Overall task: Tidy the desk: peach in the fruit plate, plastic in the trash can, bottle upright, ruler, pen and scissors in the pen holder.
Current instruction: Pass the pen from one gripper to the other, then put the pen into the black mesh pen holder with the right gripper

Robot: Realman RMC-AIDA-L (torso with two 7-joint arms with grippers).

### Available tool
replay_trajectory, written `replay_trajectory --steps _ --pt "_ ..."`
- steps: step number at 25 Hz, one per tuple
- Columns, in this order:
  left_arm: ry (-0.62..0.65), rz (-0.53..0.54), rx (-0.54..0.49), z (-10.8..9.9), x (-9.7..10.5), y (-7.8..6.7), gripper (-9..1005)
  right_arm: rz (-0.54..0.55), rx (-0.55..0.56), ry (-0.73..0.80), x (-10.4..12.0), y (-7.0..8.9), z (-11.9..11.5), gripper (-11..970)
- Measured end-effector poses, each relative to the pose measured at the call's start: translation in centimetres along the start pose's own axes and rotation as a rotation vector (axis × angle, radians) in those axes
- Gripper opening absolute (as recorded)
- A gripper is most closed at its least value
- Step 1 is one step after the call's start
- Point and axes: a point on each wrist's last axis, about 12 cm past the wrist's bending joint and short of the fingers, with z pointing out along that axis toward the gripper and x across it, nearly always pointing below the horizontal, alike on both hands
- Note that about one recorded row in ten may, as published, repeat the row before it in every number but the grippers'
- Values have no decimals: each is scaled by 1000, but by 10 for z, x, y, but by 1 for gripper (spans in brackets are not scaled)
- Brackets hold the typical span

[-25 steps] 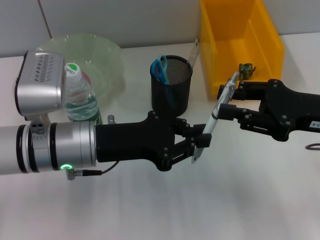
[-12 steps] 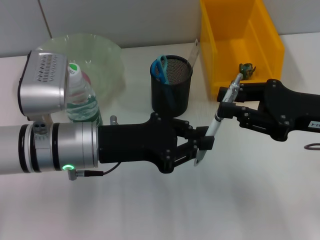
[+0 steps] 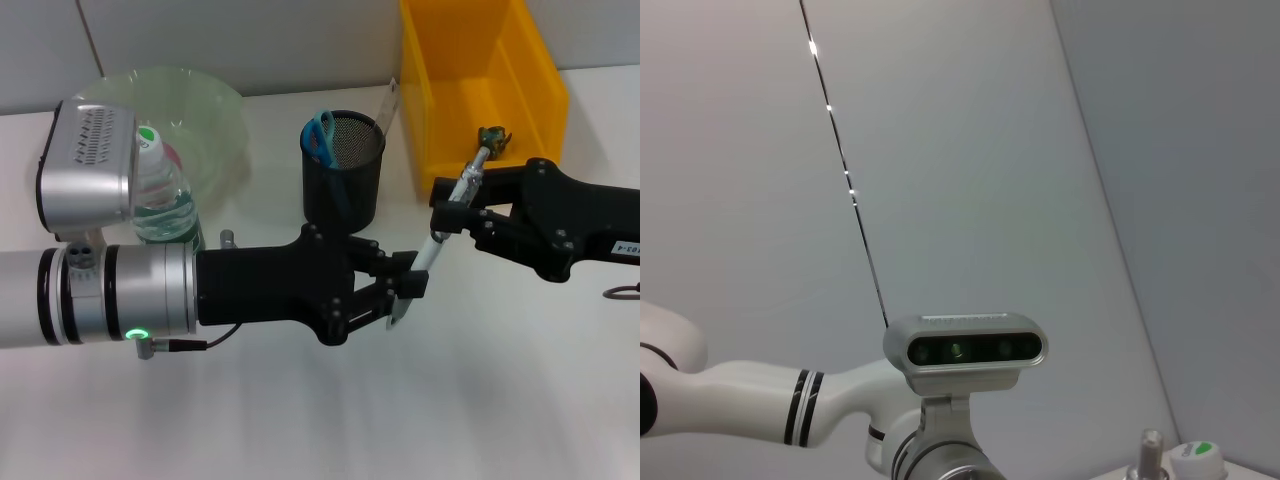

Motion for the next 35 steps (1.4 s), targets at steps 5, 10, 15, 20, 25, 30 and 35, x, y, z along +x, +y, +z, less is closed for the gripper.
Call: replay_trajectory --steps 5,10,15,20,25,30,35 --pt "0 3 0 0 0 0 253 0 2 0 0 0 0 208" --pt "1 5 -1 1 -1 1 266 -4 3 1 -1 -1 1 178" --pt "-3 3 4 1 -2 1 280 -6 4 3 -1 -3 2 178" --pt "-3 -3 8 1 -3 1 293 -7 4 3 -2 -3 3 183" --pt "-2 -4 6 0 -3 1 414 -8 4 3 -2 -3 3 194" --pt "4 -13 -8 -1 -2 3 597 -11 9 -1 -2 -3 2 204" --pt "16 -24 -28 -4 0 5 778 -27 36 -3 -7 -7 -4 214"
